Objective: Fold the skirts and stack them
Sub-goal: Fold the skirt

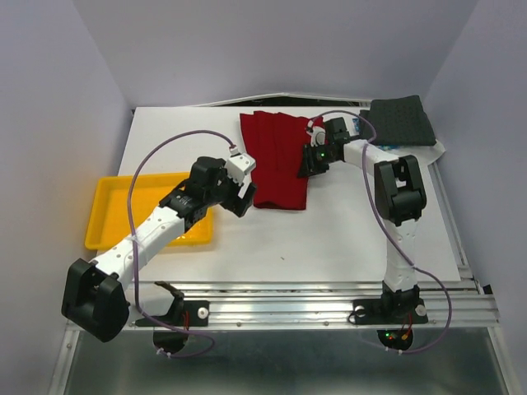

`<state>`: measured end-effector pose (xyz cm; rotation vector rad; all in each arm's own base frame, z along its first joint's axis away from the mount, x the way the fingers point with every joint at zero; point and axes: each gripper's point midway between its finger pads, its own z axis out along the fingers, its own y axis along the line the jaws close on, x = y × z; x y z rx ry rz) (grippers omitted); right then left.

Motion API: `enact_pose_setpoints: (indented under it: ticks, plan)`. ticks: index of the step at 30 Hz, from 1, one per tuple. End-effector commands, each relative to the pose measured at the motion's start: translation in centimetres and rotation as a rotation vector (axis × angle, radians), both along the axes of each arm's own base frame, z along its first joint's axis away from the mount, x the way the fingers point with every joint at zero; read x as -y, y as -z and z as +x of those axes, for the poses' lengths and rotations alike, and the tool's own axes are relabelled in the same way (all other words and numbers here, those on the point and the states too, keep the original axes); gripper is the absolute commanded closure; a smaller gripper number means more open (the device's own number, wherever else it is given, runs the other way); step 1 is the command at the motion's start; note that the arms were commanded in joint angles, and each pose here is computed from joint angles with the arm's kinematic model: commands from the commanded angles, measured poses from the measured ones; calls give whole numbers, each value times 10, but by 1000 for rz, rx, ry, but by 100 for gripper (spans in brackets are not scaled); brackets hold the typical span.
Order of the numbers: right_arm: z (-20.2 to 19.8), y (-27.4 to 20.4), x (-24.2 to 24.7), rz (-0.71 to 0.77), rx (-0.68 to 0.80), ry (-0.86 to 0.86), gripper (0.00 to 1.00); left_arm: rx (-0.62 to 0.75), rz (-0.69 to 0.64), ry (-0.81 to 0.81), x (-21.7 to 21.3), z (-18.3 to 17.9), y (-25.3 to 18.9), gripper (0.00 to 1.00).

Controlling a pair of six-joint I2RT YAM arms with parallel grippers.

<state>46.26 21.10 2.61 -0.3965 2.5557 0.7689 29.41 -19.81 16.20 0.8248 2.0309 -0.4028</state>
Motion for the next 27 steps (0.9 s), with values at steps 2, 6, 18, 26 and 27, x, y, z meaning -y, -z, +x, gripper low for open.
enact_pose_setpoints:
  ticks: [2, 6, 18, 26, 27]
  plan:
    - [-28, 7, 39, -222, 16, -42, 32, 39, -16, 72, 7, -2, -7, 7]
    - [-61, -7, 35, -136, -94, 85, 18, 89, 40, 111, 5, 0, -3, 7]
    - [-116, 40, -1, 106, -474, 224, 21, 212, 138, 152, 10, 17, -10, 7]
    - [-130, 24, -12, 205, -545, 248, 58, 397, 313, 267, -1, 16, 6, 1]
    - [-129, 21, -13, 212, -541, 245, 63, 431, 333, 284, 0, 15, 7, 1]
